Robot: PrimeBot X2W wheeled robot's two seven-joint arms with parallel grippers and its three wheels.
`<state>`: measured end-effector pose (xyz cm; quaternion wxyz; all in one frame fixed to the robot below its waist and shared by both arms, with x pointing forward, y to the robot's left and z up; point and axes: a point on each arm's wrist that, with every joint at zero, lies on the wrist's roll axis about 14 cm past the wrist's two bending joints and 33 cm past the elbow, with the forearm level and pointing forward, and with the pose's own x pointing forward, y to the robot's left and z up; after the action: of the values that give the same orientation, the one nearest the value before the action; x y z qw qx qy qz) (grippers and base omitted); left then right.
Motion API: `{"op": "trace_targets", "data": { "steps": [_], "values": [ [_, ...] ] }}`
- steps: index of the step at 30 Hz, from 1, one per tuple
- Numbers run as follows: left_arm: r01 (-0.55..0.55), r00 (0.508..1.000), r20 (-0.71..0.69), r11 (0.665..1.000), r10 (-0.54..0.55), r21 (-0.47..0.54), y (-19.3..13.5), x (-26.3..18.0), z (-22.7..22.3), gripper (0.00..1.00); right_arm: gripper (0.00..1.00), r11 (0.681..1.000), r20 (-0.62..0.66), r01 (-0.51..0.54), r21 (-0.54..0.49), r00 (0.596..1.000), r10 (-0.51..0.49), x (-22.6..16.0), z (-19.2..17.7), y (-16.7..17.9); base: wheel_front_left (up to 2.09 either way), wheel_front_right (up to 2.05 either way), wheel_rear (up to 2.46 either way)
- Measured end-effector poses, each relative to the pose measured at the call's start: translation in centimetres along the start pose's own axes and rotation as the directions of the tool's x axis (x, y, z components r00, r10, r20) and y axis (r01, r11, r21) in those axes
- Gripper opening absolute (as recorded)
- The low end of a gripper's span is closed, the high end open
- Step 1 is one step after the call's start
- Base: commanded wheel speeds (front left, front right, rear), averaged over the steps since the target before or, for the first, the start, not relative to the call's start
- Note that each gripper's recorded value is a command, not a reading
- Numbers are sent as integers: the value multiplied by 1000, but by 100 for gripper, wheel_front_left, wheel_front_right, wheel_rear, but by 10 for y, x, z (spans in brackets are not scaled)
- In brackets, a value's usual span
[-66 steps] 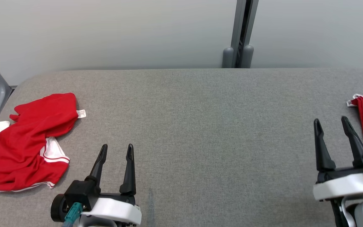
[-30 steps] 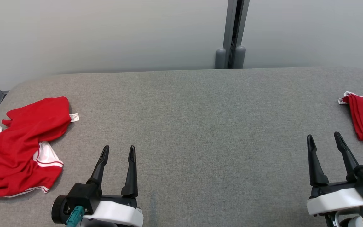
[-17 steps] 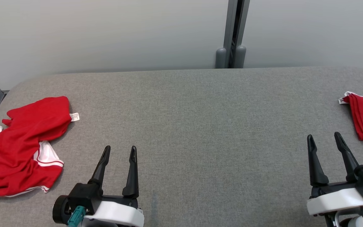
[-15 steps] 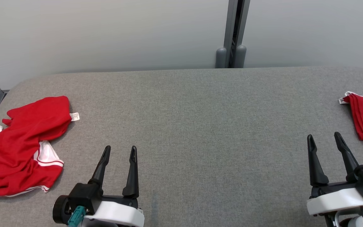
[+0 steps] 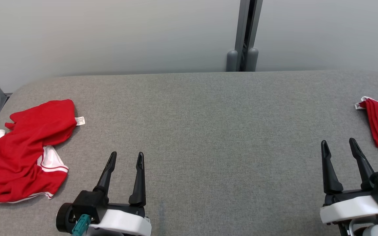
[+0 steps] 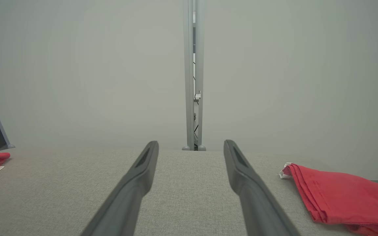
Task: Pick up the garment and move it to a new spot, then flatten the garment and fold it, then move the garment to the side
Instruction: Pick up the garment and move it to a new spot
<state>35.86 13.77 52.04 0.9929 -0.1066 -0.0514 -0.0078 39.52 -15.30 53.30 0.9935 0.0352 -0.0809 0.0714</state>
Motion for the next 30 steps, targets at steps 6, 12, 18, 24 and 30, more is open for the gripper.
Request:
{"op": "trace_targets", "data": {
  "steps": [6, 12, 18, 24, 30],
  "values": [
    [-27, 1000, 0, 1000, 27, 0, 8, -2, 1, 100, 100, 999, -13, -34, 5, 999, 34, 7, -6, 11, 0, 0, 0],
    [-109, 994, 14, 994, 109, 9, 33, -11, 6, 100, 100, 991, -31, -134, 28, 990, 135, 19, -16, 46, 0, 0, 0],
    [-209, 977, 36, 978, 208, 23, 63, -29, 15, 100, 100, 973, -36, -226, 55, 973, 228, 29, -21, 80, 0, 0, 0],
    [-338, 939, 73, 940, 335, 40, 101, -61, 27, 100, 100, 920, -29, -380, 98, 923, 385, 33, -23, 139, 0, 0, 0],
    [-461, 884, 105, 887, 455, 38, 133, -99, 37, 100, 100, 845, -18, -520, 124, 850, 526, 25, -21, 195, 0, 0, 0]
  ]
}}
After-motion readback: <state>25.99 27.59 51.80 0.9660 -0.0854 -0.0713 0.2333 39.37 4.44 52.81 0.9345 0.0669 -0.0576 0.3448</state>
